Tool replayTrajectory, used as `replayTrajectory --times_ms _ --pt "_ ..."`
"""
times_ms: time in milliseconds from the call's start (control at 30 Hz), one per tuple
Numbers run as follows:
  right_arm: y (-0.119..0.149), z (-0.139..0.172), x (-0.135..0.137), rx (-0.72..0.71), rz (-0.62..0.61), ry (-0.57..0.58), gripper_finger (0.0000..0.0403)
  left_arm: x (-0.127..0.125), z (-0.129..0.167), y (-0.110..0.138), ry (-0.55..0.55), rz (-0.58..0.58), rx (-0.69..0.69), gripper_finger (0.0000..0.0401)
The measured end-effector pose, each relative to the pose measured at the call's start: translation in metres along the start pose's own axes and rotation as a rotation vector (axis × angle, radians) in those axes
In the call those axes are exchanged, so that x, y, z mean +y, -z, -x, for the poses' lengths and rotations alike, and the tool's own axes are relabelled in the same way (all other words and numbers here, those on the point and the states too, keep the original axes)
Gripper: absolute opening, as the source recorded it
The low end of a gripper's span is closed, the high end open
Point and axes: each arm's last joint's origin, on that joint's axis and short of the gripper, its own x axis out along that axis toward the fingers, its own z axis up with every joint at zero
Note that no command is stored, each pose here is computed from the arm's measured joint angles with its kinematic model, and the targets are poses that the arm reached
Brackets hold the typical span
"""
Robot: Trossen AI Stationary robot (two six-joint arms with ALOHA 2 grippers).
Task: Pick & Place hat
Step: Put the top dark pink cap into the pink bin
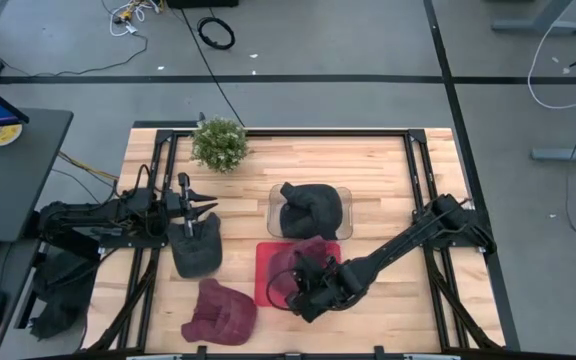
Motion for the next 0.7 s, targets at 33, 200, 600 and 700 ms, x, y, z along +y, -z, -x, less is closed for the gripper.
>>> replayTrajectory --times_ms 33,200,600,700 --pt "-0.001 -0.003 0.0 0.016 -0.021 -0.006 0.0 0.0 0.0 0.0 0.0 0.0 0.0 0.0067" --pt "-0.003 -0.013 0.0 0.074 -0.131 -0.018 0.0005 0.0 0.0 0.0 0.001 0.0 0.0 0.0067" --pt "0.004 -0.024 -0.012 0.087 -0.086 0.017 0.0009 0.0 0.0 0.0 0.001 0.0 0.0 0.0067" --pt "0.003 -0.024 -0.012 0.086 -0.073 0.014 0.0017 0.0 0.0 0.0 0.001 0.0 0.0 0.0067"
